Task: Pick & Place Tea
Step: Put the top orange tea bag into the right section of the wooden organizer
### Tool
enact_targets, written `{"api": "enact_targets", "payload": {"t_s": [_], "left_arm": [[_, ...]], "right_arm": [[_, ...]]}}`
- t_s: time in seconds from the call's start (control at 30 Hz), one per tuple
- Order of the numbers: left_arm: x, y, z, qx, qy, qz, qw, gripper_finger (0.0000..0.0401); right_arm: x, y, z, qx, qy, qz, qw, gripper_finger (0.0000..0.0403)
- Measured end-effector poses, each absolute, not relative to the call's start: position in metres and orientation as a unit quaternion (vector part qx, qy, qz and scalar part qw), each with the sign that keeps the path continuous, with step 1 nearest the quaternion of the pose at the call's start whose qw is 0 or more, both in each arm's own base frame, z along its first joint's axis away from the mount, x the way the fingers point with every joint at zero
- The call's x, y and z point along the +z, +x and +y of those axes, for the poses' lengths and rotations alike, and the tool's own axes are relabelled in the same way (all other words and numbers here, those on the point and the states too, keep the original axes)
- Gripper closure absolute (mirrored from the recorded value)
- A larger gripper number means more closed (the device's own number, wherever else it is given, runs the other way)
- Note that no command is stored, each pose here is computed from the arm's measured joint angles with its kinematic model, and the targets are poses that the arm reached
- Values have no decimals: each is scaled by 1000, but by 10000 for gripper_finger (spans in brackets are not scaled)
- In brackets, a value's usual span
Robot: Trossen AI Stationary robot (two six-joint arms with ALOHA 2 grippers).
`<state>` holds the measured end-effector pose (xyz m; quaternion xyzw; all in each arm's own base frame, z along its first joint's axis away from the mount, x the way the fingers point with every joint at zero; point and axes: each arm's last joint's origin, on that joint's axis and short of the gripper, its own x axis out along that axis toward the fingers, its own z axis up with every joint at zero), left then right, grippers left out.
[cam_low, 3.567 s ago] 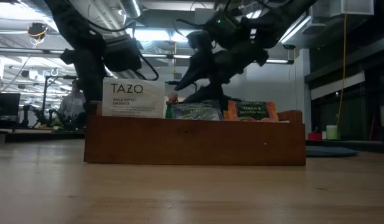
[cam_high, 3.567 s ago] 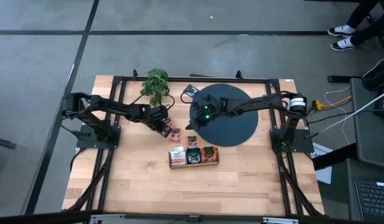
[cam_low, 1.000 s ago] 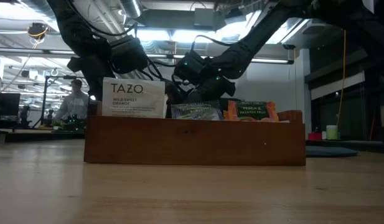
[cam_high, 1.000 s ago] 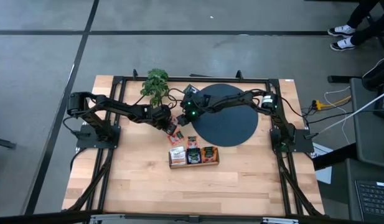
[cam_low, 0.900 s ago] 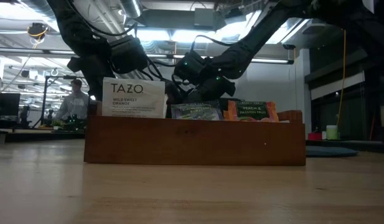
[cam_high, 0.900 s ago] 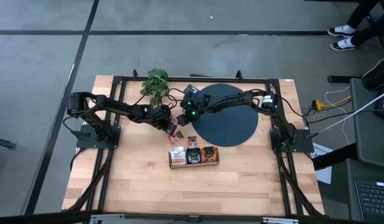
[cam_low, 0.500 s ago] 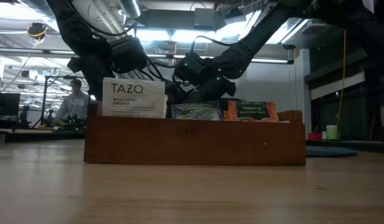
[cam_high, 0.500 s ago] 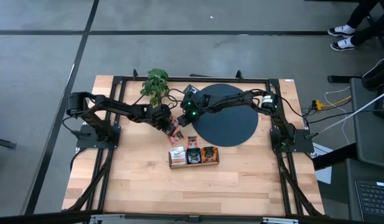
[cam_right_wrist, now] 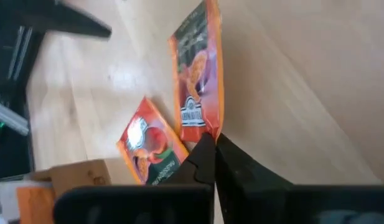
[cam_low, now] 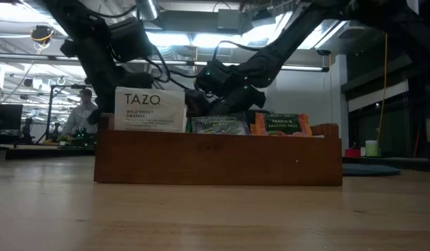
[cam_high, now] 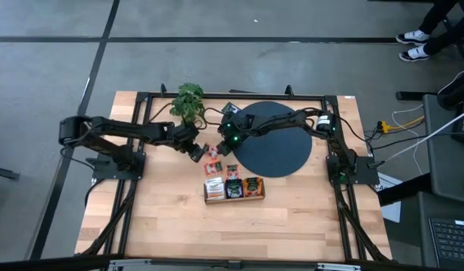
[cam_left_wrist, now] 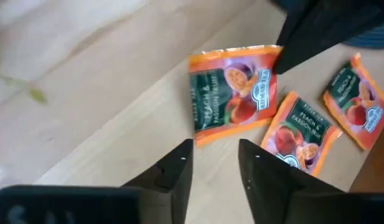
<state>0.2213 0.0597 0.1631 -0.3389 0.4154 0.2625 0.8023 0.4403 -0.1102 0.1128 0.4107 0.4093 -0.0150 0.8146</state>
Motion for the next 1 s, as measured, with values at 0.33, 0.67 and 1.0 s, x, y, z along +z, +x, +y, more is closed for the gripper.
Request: {"api": "enact_targets", "payload": {"t_s": [0.33, 0.67, 1.0], "left_arm": [[176, 201, 77, 241, -361, 362, 825, 219], [145, 180, 79, 190, -435, 268, 838, 202], [120, 163, 70, 173, -440, 242, 847, 202]], "right_arm": [[121, 440, -108, 44, 364, 403, 839, 400], [122, 441, -108, 65, 366, 398, 839, 400], [125, 442, -106, 97, 378, 391, 834, 400]]}}
